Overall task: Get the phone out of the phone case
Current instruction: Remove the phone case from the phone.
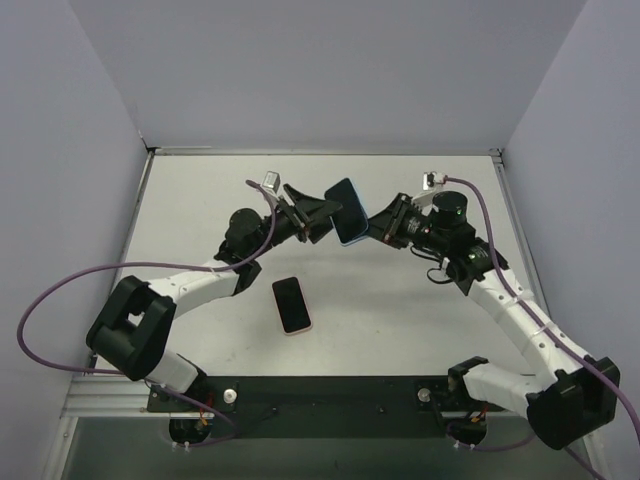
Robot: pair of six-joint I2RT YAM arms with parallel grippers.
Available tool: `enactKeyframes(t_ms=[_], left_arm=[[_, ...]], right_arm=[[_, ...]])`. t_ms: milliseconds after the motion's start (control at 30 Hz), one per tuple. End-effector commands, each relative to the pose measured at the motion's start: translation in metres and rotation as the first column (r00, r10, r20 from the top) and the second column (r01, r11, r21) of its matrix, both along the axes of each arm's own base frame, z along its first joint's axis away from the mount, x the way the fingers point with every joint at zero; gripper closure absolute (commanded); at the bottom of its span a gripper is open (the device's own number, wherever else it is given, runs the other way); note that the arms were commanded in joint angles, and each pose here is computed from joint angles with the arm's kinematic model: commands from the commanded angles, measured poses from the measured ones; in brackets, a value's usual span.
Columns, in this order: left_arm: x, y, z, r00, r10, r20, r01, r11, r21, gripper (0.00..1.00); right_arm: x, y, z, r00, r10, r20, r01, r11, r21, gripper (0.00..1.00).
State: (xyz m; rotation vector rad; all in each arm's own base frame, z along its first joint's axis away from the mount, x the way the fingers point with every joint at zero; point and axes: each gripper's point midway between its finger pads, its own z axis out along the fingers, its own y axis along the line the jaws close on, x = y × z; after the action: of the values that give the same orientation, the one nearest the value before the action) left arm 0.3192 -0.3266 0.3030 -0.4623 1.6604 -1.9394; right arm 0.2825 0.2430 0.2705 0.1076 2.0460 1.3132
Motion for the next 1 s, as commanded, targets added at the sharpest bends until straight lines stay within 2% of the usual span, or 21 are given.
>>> enactKeyframes(t_ms=[0, 167, 267, 300, 400, 433, 500, 600, 800, 967], left_arm=[[-0.041, -0.014, -0.005, 0.977, -0.188, 0.098, 0.176, 0.977, 0.118, 0.13], [-0.042, -0.016, -0.036, 0.977, -0.208, 0.049, 0.196, 0.963, 0.186, 0.09], [-0.039, -0.012, -0.054, 0.982, -0.19, 0.007, 0.183, 0.955, 0.234, 0.09], [-0.038, -0.011, -0.059, 0.983, -0.183, 0.01, 0.174, 0.95, 0.261, 0.09], [-0.035, -0.007, -0.074, 0.988, -0.155, -0.026, 0.155, 0.934, 0.321, 0.09], [-0.034, -0.007, -0.077, 0.988, -0.15, -0.034, 0.153, 0.932, 0.328, 0.09], [-0.034, -0.006, -0.083, 0.988, -0.144, -0.05, 0.153, 0.927, 0.341, 0.09], [-0.032, -0.001, -0.096, 0.991, -0.11, -0.081, 0.133, 0.911, 0.391, 0.09], [-0.031, 0.007, -0.104, 0.993, -0.076, -0.092, 0.11, 0.887, 0.449, 0.09], [-0.033, 0.005, -0.109, 0.991, -0.086, -0.105, 0.125, 0.882, 0.455, 0.09]], right_arm=[[0.015, -0.073, -0.036, 0.966, -0.244, 0.082, 0.257, 0.897, -0.36, 1.0], [0.006, -0.095, -0.047, 0.959, -0.257, 0.123, 0.284, 0.831, -0.478, 1.0], [0.0, -0.106, -0.079, 0.958, -0.249, 0.141, 0.28, 0.717, -0.639, 1.0], [0.0, -0.107, -0.092, 0.954, -0.252, 0.16, 0.29, 0.655, -0.698, 1.0], [-0.005, -0.106, -0.127, 0.964, -0.225, 0.141, 0.246, 0.557, -0.793, 1.0], [-0.005, -0.105, -0.131, 0.959, -0.224, 0.173, 0.267, 0.519, -0.812, 1.0], [-0.008, -0.106, -0.149, 0.962, -0.218, 0.164, 0.252, 0.478, -0.842, 1.0], [-0.013, -0.105, -0.175, 0.972, -0.196, 0.133, 0.209, 0.446, -0.871, 1.0], [-0.022, -0.098, -0.217, 0.98, -0.181, 0.079, 0.155, 0.459, -0.875, 1.0], [-0.021, -0.1, -0.241, 0.974, -0.217, 0.063, 0.155, 0.442, -0.884, 0.88]])
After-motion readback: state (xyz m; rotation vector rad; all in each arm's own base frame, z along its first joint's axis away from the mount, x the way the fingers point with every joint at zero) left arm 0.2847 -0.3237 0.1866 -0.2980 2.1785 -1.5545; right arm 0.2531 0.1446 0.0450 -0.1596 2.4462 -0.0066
